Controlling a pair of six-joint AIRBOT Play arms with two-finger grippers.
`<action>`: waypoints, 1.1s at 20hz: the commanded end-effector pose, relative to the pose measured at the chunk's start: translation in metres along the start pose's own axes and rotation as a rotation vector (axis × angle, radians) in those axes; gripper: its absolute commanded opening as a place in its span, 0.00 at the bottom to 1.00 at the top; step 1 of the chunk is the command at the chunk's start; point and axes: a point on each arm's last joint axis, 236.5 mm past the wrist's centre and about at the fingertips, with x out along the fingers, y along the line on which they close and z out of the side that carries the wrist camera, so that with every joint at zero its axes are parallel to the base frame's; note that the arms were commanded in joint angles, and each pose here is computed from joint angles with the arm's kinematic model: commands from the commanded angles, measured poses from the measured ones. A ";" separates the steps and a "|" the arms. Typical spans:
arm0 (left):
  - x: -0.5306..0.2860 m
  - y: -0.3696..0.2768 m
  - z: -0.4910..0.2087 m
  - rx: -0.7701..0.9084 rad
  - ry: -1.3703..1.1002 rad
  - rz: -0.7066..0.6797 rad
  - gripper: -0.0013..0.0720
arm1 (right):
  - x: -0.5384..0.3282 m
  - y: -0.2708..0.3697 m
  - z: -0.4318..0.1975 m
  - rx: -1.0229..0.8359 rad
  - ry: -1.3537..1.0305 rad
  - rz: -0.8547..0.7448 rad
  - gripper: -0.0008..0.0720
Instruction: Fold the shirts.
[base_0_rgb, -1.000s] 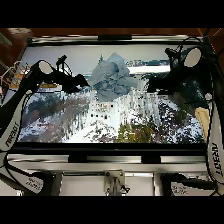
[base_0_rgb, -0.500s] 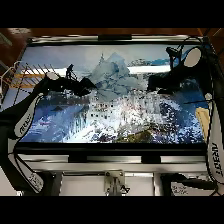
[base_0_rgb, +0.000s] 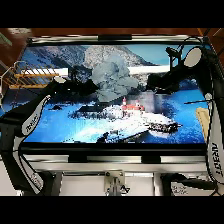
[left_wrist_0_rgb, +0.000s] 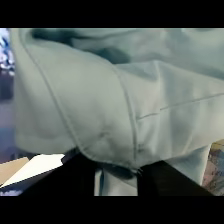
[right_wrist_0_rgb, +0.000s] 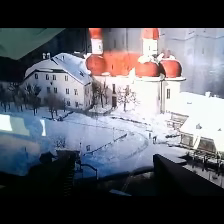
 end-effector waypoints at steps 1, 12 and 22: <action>0.002 -0.002 0.007 0.009 -0.031 -0.007 0.17 | 0.000 0.004 -0.001 0.006 0.004 0.013 0.86; -0.115 -0.026 -0.028 0.538 0.241 0.301 0.09 | 0.000 0.003 0.000 -0.011 0.000 0.011 0.87; -0.222 0.000 -0.244 0.311 0.261 0.351 0.09 | 0.046 0.077 0.007 -0.104 -0.028 0.148 0.96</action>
